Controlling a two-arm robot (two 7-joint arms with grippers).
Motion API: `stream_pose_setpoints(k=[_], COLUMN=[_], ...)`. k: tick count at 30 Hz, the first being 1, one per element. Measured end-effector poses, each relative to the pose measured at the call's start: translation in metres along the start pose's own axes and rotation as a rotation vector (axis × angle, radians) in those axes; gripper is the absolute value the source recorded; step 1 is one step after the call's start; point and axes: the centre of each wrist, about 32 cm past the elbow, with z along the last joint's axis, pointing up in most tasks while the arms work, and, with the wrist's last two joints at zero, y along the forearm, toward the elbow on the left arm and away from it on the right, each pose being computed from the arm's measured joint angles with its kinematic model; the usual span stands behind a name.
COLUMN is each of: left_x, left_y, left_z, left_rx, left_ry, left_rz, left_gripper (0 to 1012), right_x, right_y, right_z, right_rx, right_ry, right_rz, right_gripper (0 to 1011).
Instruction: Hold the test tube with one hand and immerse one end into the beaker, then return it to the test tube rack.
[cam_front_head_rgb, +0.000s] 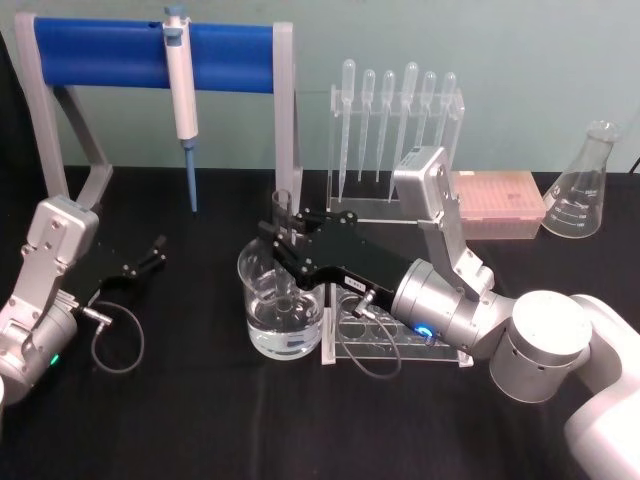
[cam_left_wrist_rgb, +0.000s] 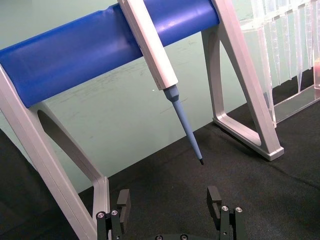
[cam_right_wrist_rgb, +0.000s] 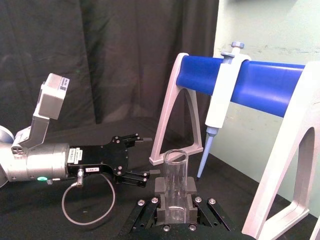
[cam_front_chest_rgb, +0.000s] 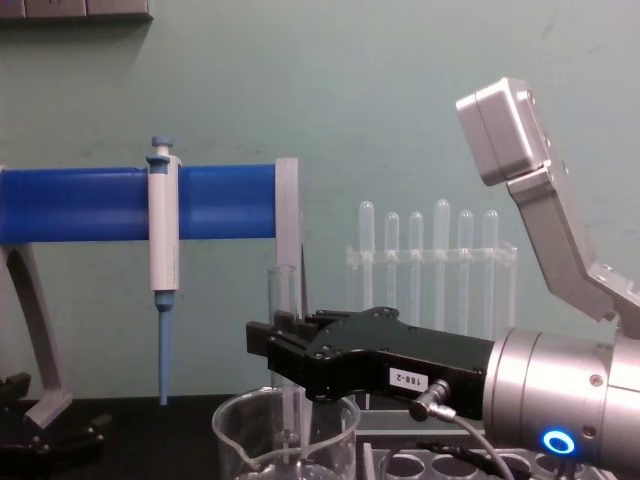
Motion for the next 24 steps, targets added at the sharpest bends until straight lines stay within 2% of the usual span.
stream_pose_setpoints(k=[24], left_x=[0.0], left_y=[0.0], left_z=[0.0], left_rx=[0.0], left_ry=[0.0], left_rz=[0.0], left_gripper=[1000], right_x=[0.0], right_y=[0.0], right_z=[0.0], right_rx=[0.0], right_ry=[0.0], right_rz=[0.0], right_gripper=[224])
